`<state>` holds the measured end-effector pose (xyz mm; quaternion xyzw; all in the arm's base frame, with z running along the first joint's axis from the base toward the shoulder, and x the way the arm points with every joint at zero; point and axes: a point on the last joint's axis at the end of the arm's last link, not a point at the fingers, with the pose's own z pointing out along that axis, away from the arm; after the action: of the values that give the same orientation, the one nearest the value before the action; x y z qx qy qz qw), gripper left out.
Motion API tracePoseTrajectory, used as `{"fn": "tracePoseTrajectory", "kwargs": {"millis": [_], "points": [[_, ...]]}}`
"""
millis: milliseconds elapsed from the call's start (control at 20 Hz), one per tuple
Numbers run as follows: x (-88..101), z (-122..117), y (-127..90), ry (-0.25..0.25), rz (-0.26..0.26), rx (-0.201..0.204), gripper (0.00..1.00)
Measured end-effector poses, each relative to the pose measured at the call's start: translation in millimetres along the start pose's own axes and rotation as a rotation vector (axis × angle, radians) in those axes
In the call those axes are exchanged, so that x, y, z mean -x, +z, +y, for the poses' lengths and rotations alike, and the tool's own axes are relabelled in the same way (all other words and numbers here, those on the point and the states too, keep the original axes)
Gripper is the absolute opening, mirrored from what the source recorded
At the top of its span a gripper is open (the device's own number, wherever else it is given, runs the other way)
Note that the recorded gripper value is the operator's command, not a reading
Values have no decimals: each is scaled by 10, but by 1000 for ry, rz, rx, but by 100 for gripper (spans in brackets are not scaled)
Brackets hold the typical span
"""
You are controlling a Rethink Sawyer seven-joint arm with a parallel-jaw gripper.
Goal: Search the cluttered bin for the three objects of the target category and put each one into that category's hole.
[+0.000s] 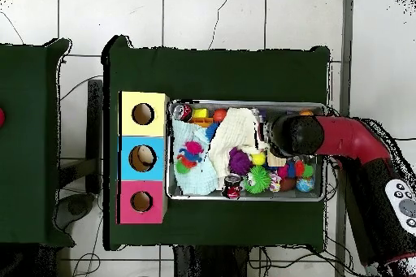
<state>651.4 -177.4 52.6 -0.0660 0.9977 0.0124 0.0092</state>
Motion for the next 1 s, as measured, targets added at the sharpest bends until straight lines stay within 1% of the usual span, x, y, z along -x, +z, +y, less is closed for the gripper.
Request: {"fn": "tracePoseTrajectory", "kwargs": {"millis": [50, 250, 450, 500, 550, 650, 750, 900, 950, 1000], "points": [[6, 44, -109, -6, 8, -2, 0], [49, 99, -291, -12, 15, -8, 0], [137, 142, -502, -12, -3, -17, 0], [172, 172, -607, -11, -15, -17, 0], [184, 188, -647, -10, -19, -15, 0], [213, 254, -777, -7, -30, -7, 0], [242, 371, -942, -4, -43, 10, 0], [292, 489, -1088, -2, -58, 31, 0], [319, 584, -1179, -1, -69, 48, 0], [324, 615, -1206, -1, -72, 53, 0]]}}
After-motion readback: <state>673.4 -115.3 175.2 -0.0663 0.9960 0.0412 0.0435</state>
